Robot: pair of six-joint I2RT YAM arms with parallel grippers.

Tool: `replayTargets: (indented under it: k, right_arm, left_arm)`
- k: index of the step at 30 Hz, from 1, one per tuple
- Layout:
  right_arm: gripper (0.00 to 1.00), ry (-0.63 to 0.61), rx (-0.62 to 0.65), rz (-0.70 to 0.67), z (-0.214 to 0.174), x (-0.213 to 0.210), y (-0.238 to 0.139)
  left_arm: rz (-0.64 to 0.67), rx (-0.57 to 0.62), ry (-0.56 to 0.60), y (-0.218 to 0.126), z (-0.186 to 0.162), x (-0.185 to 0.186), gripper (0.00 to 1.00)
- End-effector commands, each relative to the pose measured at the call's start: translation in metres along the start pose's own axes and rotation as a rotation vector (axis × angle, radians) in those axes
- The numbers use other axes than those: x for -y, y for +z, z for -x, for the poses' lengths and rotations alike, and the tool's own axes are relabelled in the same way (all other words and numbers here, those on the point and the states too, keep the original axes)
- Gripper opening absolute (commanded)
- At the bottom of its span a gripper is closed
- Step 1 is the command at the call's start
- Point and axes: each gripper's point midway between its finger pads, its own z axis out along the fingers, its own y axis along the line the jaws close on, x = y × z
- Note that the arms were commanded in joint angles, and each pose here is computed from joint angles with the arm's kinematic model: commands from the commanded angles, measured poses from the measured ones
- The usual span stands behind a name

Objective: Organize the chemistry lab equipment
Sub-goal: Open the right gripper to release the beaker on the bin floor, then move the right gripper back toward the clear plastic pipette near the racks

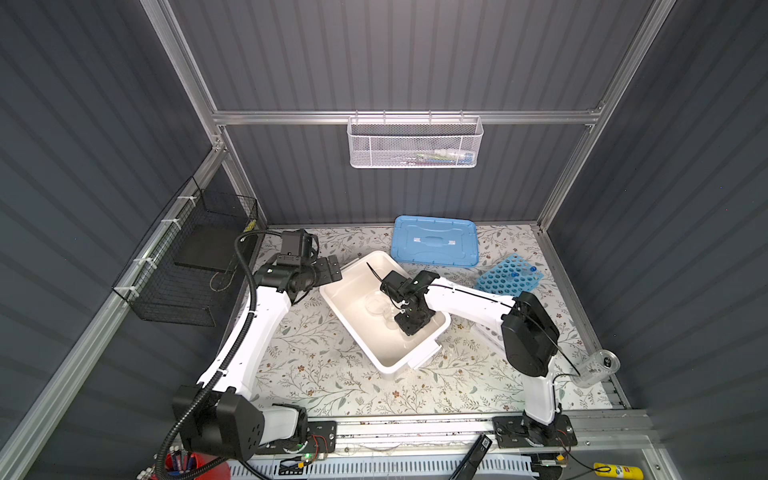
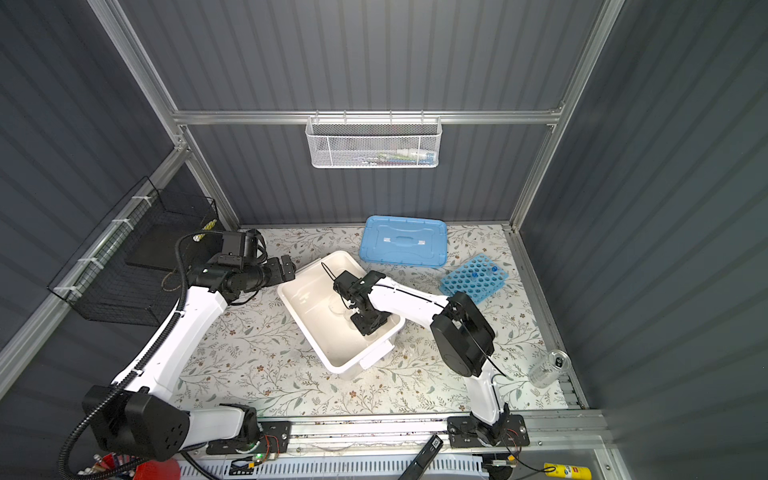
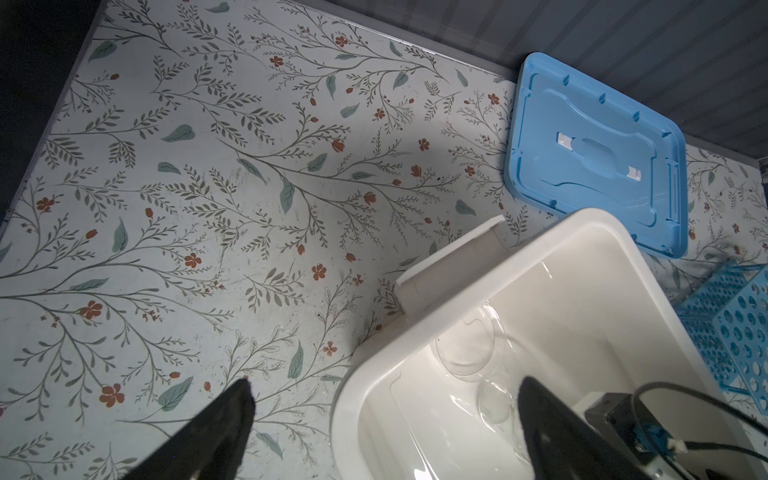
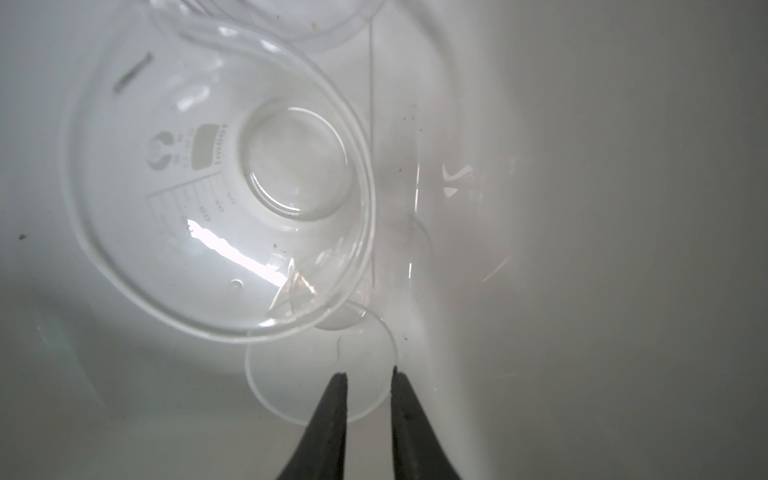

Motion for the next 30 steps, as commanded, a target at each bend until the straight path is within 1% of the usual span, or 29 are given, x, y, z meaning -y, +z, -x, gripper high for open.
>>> replayTargets:
  k: [1,9,16,19,22,25,27,30]
  right_arm:
    - [0.27,0.003,-0.004,-0.02,-0.001,0.007,-0.01]
    - [0.41,0.001,0.05,-0.052,0.007,0.019,-0.048]
    - [0.46,0.004,0.084,-0.053,0.017,0.023,-0.067]
    - [0.46,0.017,0.124,-0.036,0.024,0.022,-0.08]
    - [0.46,0.029,0.177,-0.031,0.031,0.024,-0.103]
    - [0.48,0.07,0.26,-0.04,0.041,0.035,-0.136]
    - [0.49,0.119,0.324,-0.034,0.049,0.047,-0.162]
    - [0.5,0.211,0.4,-0.041,0.057,0.073,-0.188]
  left_arm:
    - [-0.012,0.004,0.016,-0.005,-0.002,-0.001,1.0]
    - [-0.016,0.003,0.009,-0.004,-0.004,-0.002,1.0]
    - [-0.022,0.008,0.007,-0.004,-0.002,-0.001,1.0]
    - [-0.023,0.012,0.007,-0.006,0.0,0.0,1.0]
    - [-0.029,0.012,0.007,-0.007,0.001,0.001,1.0]
    - [-0.04,0.016,0.002,-0.009,0.005,0.004,1.0]
    - [-0.041,0.019,0.001,-0.01,0.008,0.006,1.0]
    - [-0.056,0.024,0.005,-0.01,0.017,0.012,1.0]
